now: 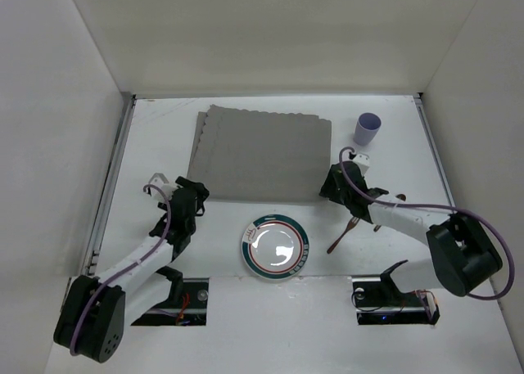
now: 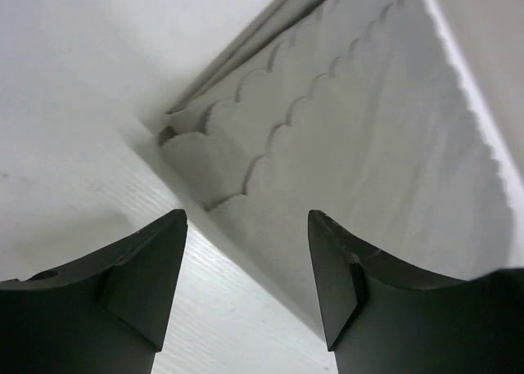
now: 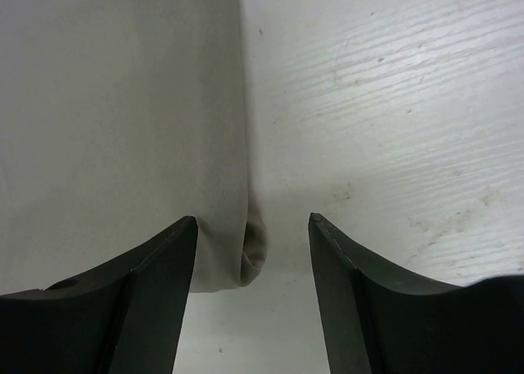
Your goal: Set the dinner table for one person
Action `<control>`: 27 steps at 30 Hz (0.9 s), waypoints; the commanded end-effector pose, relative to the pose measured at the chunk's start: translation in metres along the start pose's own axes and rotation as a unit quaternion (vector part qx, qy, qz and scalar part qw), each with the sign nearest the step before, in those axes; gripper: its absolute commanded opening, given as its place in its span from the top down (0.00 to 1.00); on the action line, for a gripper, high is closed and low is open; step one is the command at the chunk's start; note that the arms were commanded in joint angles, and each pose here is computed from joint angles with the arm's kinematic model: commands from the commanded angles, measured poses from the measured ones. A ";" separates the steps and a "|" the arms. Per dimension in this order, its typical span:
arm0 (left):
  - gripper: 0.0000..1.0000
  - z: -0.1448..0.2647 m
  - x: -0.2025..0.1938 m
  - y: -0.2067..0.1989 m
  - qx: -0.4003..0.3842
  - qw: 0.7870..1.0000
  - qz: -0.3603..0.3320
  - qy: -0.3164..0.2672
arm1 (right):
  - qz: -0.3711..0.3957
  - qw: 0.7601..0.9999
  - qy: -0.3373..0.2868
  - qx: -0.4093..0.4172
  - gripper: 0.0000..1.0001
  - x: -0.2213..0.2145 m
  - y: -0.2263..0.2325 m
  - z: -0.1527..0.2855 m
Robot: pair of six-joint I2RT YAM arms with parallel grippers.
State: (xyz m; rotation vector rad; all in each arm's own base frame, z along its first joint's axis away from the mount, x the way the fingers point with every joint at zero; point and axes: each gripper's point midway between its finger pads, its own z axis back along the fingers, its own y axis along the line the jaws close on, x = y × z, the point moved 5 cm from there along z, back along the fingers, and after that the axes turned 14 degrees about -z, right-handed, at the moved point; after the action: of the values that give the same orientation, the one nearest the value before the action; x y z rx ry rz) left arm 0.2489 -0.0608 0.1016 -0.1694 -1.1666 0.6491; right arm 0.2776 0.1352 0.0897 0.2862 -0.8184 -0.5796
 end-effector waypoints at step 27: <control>0.91 -0.011 -0.044 0.009 0.026 0.993 -0.072 0.084 | -0.124 0.991 -0.032 0.037 0.87 0.035 -0.012 -0.018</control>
State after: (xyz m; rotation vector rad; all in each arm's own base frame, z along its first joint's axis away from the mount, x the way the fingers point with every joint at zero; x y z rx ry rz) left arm 0.2549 -0.0756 0.0597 -0.0975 -1.0016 0.5271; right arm 0.2996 0.1146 0.0814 0.4294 -0.7997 -0.7604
